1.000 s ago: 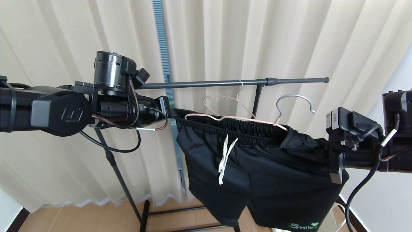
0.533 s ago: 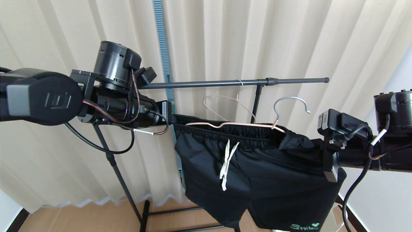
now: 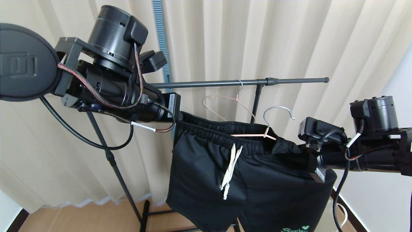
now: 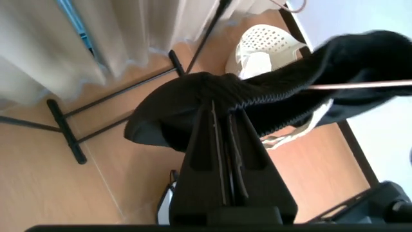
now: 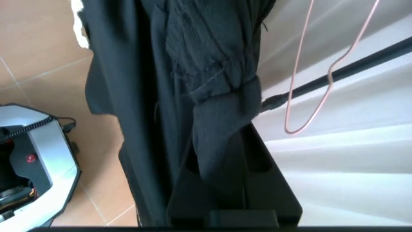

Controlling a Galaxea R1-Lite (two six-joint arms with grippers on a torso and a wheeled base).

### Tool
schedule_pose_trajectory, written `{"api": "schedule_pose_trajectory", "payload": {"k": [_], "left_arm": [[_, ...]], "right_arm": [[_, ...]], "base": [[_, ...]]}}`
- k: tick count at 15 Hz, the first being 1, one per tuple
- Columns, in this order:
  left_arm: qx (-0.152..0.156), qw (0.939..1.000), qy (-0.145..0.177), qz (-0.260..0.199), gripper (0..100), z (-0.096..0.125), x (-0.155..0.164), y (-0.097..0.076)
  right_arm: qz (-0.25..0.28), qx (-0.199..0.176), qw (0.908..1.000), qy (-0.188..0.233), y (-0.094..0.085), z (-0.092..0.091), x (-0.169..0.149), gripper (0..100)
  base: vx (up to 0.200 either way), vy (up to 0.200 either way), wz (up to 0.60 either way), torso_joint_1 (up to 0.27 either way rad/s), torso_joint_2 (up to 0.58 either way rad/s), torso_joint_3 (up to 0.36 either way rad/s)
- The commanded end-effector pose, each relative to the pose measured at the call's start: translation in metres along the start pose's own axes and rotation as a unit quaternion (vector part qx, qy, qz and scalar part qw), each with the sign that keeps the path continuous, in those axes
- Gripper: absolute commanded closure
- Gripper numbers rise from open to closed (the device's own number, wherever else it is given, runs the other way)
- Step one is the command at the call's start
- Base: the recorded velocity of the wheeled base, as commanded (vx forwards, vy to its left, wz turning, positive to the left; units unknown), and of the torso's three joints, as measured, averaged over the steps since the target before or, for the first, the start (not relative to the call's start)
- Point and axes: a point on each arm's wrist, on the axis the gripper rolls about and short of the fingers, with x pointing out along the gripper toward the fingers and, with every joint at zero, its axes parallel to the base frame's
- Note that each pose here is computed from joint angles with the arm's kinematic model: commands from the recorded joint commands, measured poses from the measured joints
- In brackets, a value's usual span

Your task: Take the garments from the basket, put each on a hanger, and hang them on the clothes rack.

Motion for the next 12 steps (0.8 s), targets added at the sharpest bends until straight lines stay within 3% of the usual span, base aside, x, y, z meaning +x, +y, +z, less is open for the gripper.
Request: {"api": "schedule_pose_trajectory", "payload": {"k": [1, 4, 8, 12], "left_arm": [[0.006, 0.9998, -0.013, -0.012, 100, 0.011, -0.014, -0.009], [0.018, 0.9997, 0.002, -0.018, 100, 0.006, -0.019, -0.021], [0.052, 0.9975, 0.046, -0.016, 100, -0.009, -0.019, -0.036], [0.07, 0.9932, 0.09, -0.022, 100, -0.029, -0.011, -0.047]], "right_arm": [[0.009, 0.002, 0.9998, 0.015, 0.001, -0.003, 0.011, 100], [0.008, 0.0, 0.9998, 0.017, 0.001, 0.0, 0.018, 100], [0.01, 0.06, 0.9982, -0.003, -0.001, 0.015, 0.024, 100], [0.04, 0.081, 0.9946, -0.051, -0.001, 0.021, 0.021, 100]], "base": [[0.0, 0.0, 0.0, 0.0, 0.0, 0.0], [0.0, 0.0, 0.0, 0.0, 0.0, 0.0], [0.0, 0.0, 0.0, 0.0, 0.0, 0.0], [0.0, 0.0, 0.0, 0.0, 0.0, 0.0]]}}
